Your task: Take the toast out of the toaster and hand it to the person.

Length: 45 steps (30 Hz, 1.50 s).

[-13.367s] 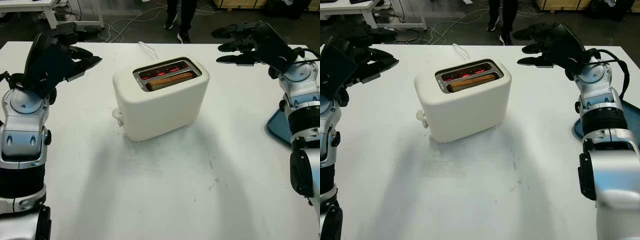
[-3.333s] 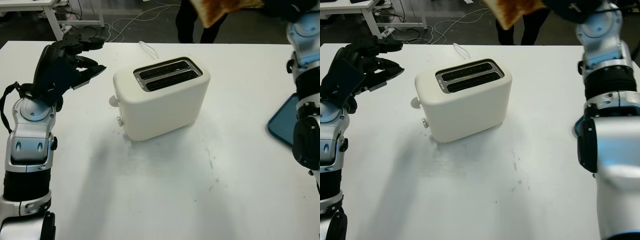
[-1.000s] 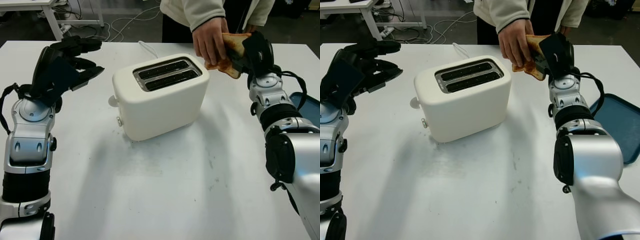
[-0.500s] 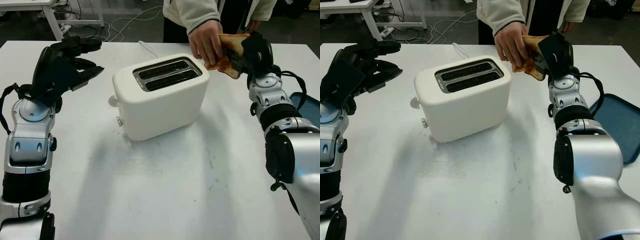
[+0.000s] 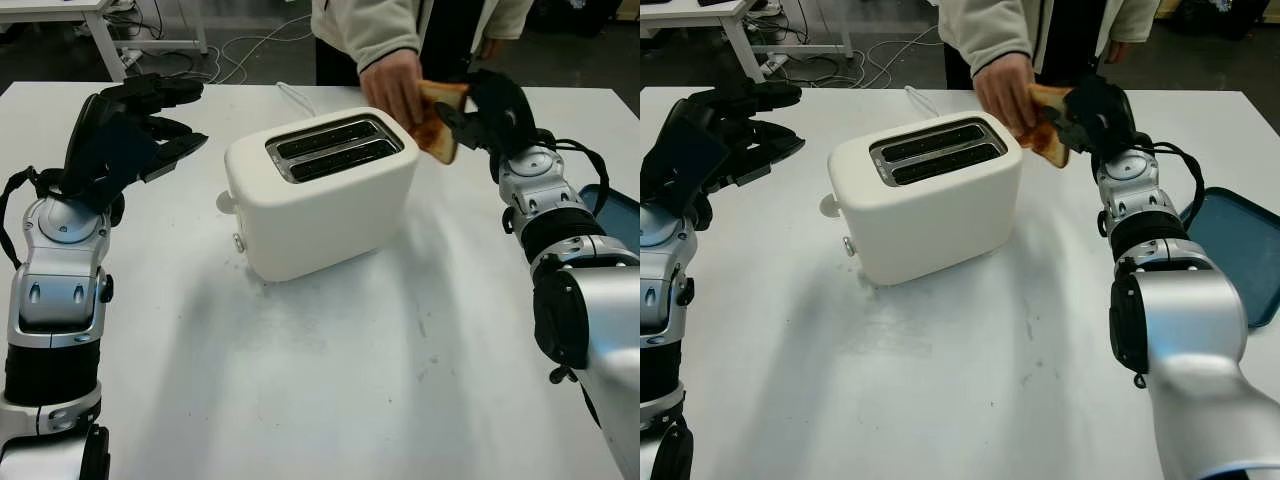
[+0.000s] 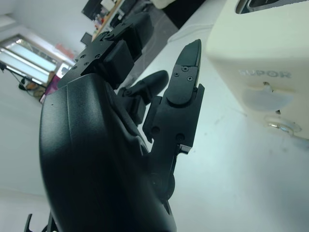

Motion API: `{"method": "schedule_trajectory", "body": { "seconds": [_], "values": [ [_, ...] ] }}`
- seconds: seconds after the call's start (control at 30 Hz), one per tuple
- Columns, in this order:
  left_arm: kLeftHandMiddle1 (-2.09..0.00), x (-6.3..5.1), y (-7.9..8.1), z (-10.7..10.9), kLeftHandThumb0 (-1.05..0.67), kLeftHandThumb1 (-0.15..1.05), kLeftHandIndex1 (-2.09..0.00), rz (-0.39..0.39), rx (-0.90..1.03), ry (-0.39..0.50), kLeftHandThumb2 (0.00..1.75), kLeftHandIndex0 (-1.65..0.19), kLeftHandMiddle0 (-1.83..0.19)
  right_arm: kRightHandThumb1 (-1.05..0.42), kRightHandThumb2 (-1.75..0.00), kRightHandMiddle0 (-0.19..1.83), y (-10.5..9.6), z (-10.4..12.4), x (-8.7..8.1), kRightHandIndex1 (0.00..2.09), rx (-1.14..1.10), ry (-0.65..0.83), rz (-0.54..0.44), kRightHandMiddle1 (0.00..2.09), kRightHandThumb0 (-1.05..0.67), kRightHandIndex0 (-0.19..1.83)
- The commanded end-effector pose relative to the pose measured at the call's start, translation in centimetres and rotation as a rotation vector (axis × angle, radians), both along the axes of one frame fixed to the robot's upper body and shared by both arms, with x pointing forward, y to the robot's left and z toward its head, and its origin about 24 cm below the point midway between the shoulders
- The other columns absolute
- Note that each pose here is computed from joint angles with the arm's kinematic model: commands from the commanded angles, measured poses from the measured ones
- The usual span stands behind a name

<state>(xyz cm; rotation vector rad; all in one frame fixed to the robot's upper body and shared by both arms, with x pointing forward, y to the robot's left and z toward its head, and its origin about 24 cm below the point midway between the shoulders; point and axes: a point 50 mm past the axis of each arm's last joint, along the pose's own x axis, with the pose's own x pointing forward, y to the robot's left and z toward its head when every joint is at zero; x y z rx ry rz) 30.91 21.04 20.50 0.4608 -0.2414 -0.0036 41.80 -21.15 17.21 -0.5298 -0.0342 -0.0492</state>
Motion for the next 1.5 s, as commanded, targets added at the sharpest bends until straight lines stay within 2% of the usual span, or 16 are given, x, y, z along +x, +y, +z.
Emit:
{"method": "schedule_trajectory", "body": {
  "seconds": [0.0,0.33,0.5,0.63,0.73,0.9,1.07,1.17,1.27,1.47],
  "values": [
    [-0.84,-0.2,0.1,-0.1,-0.25,0.92,-0.25,0.006,0.013,-0.004,0.03,-0.66,-0.46,-0.92,-0.39,0.1,-0.6,-0.1,-0.2,0.01,-0.009,-0.018,-0.03,0.0,-0.65,0.1],
    [-0.83,-0.7,0.0,-0.4,-0.26,0.92,-0.23,0.014,-0.017,0.009,0.05,-0.65,-0.45,-0.92,-0.36,0.04,-1.1,-1.3,-1.2,0.0,0.058,-0.094,-0.015,0.0,-0.55,0.02],
    [-0.83,-1.5,0.1,-0.9,-0.26,0.92,-0.22,0.005,-0.043,0.006,0.05,-0.65,-0.45,-0.92,-0.35,0.06,-1.1,-2.5,-2.8,0.01,0.069,-0.168,0.03,0.01,-0.63,0.03],
    [-0.82,-2.7,-0.1,-1.7,-0.31,0.92,-0.2,0.015,-0.081,-0.006,0.05,-0.63,-0.44,-0.92,-0.29,0.11,-0.8,-4.4,-5.3,0.04,0.162,-0.219,0.063,0.02,-0.71,0.11],
    [-0.82,-4.0,-0.5,-2.5,-0.31,0.92,-0.19,0.013,-0.158,-0.007,0.07,-0.6,-0.39,-0.92,-0.34,0.13,-0.1,-5.9,-7.8,0.03,0.183,-0.214,0.084,0.03,-0.73,0.12],
    [-0.79,-6.1,-1.0,-4.3,-0.34,0.92,-0.16,0.032,-0.266,0.039,0.1,-0.55,-0.32,-0.92,-0.45,0.12,2.0,-7.6,-12.5,0.01,0.342,-0.18,0.116,0.01,-0.65,0.09],
    [-0.64,-8.0,-1.7,-5.5,-0.35,0.92,-0.09,0.065,-0.353,0.054,0.16,-0.49,-0.31,-0.92,-0.55,0.03,3.8,-8.2,-16.2,0.01,0.664,-0.055,0.197,0.0,-0.72,0.02],
    [-0.57,-8.8,-2.2,-6.2,-0.35,0.92,-0.06,0.074,-0.383,0.03,0.2,-0.47,-0.3,-0.92,-0.56,0.0,4.7,-7.6,-17.5,0.0,0.727,-0.009,0.229,0.0,-0.75,0.0],
    [-0.54,-9.5,-3.2,-7.5,-0.38,0.92,-0.04,0.089,-0.392,0.019,0.23,-0.46,-0.29,-0.92,-0.55,0.01,5.6,-7.7,-18.5,0.01,0.781,-0.007,0.216,0.0,-0.7,0.01],
    [-0.51,-10.3,-4.5,-9.5,-0.42,0.92,-0.02,0.09,-0.421,0.008,0.27,-0.42,-0.28,-0.92,-0.54,0.0,6.6,-8.6,-19.6,0.01,0.804,0.043,0.216,0.0,-0.69,0.03]
  ]
}}
